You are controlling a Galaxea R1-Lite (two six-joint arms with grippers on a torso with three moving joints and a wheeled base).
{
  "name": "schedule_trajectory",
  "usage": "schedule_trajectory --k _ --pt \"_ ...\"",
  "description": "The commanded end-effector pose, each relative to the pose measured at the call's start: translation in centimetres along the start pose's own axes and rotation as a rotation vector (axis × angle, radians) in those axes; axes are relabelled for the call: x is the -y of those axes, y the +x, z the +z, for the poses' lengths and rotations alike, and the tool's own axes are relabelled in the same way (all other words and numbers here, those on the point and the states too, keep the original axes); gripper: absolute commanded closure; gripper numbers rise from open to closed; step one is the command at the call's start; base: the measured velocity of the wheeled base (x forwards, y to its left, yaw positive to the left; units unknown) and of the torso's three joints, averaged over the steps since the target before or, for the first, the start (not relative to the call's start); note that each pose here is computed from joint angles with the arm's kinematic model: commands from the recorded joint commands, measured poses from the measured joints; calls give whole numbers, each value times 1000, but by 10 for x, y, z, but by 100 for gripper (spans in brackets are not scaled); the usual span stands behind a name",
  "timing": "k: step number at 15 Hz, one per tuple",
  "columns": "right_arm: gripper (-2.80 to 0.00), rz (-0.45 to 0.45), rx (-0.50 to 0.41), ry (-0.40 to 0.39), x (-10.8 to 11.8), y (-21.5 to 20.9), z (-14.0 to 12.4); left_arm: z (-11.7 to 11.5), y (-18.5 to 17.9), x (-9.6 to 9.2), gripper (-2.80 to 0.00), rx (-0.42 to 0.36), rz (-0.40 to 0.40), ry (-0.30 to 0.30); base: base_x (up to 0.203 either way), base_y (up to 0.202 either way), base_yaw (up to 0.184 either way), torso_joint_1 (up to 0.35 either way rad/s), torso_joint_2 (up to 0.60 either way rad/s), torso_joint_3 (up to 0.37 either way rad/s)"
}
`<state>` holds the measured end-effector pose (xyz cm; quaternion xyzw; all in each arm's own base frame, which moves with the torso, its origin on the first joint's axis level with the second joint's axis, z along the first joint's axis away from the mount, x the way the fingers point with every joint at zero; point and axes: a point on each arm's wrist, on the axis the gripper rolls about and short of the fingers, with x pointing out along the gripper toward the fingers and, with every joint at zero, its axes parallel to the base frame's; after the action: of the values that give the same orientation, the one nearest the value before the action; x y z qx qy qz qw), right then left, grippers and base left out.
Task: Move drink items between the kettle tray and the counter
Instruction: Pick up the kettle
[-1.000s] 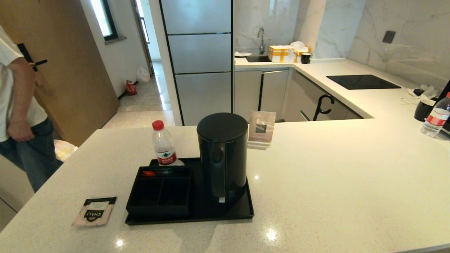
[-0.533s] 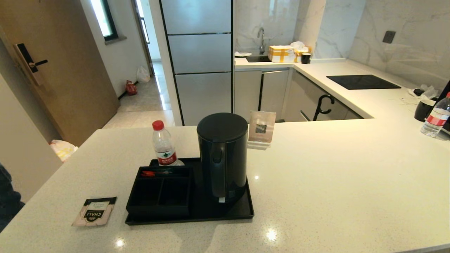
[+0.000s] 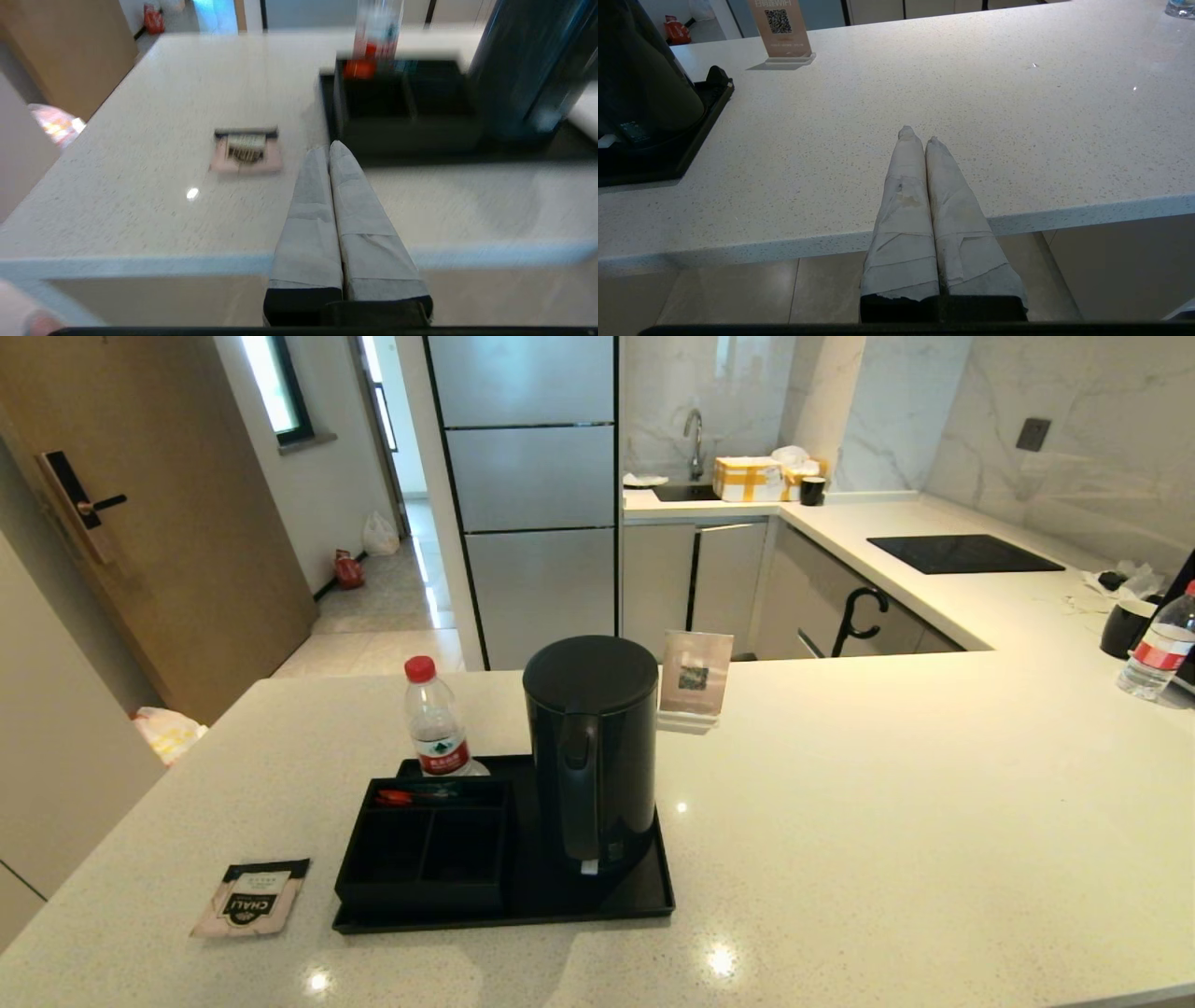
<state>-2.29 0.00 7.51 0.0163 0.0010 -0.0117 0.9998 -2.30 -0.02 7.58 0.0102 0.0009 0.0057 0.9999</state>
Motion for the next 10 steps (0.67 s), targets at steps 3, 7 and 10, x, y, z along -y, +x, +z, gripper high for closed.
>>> schedule_trajectory --k 3,7,10 --pt "0 0 -2 0 0 0 0 0 0 0 0 -10 -3 27 0 0 0 0 0 0" --pt "0 0 -2 0 0 0 0 0 0 0 0 -7 -4 27 0 0 0 0 0 0" --pt "0 0 -2 1 0 0 0 0 0 0 0 -6 -6 18 0 0 0 0 0 0"
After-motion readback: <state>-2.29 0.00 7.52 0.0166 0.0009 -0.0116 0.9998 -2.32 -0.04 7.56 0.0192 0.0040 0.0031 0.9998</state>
